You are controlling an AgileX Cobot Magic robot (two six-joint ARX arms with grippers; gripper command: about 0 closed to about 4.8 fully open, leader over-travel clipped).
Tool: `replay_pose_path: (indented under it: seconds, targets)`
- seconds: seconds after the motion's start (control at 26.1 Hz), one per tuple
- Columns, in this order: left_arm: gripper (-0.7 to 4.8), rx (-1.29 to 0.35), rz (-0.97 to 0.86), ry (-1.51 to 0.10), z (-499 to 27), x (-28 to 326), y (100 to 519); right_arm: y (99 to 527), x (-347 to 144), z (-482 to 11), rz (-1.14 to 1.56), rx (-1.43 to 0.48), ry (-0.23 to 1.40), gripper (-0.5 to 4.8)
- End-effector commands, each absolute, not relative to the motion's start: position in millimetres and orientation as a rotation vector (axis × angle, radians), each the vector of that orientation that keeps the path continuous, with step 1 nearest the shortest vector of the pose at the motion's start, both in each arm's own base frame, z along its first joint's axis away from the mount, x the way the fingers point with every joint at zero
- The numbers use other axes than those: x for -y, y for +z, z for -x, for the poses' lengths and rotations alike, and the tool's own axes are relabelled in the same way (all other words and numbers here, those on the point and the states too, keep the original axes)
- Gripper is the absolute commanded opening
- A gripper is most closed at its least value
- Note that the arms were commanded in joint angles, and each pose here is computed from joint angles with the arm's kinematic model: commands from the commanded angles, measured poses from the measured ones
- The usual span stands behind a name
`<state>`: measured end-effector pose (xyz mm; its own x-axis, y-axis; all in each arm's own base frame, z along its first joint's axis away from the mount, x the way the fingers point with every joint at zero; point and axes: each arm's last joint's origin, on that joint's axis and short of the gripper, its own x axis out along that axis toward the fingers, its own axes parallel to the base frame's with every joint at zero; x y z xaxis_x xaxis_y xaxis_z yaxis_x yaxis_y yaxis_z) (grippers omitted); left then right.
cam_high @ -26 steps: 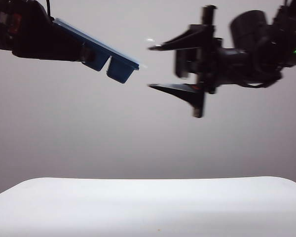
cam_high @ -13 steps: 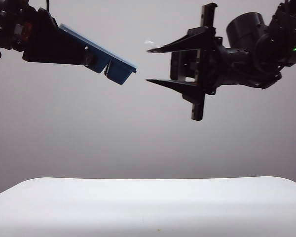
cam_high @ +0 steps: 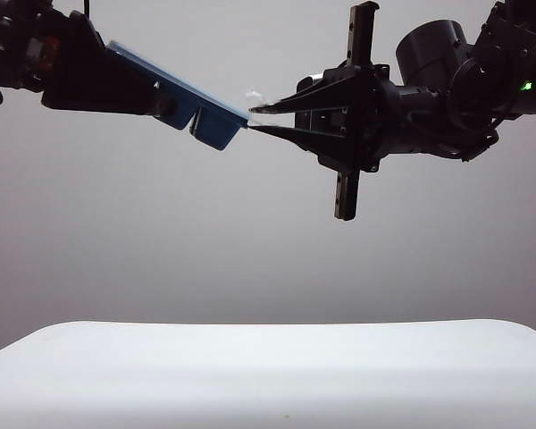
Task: Pick up the ice cube tray, remove its lid, and then place both the tray and the lid back on the table.
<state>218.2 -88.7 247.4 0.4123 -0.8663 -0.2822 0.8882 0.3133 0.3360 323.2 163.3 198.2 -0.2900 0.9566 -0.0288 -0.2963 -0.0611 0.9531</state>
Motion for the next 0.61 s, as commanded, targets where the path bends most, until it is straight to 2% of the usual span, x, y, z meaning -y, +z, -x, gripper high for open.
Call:
replay_pose_path:
  seconds: [0.04,0.08,0.19,0.61]
  targets:
    - [2.13,-0.043,-0.469,-1.158,-218.5,88.9,249.4,201.6,-165.4,-322.6,-0.822,-1.156,1.572,0.35]
    - [2.13,-0.045,-0.466,-1.158,-218.5,88.9,249.4,201.6,-165.8,-322.5,-0.821,-1.156,1.573,0.14]
    - [2.13,-0.048,-0.461,-1.161,-218.5,89.0,248.9,201.7,-165.8,-322.5,-0.821,-1.156,1.573,-0.05]
    - [2.13,-0.11,-0.424,-1.216,-219.4,90.2,239.5,215.5,-167.6,-329.7,-0.8,-1.115,1.593,-0.05]
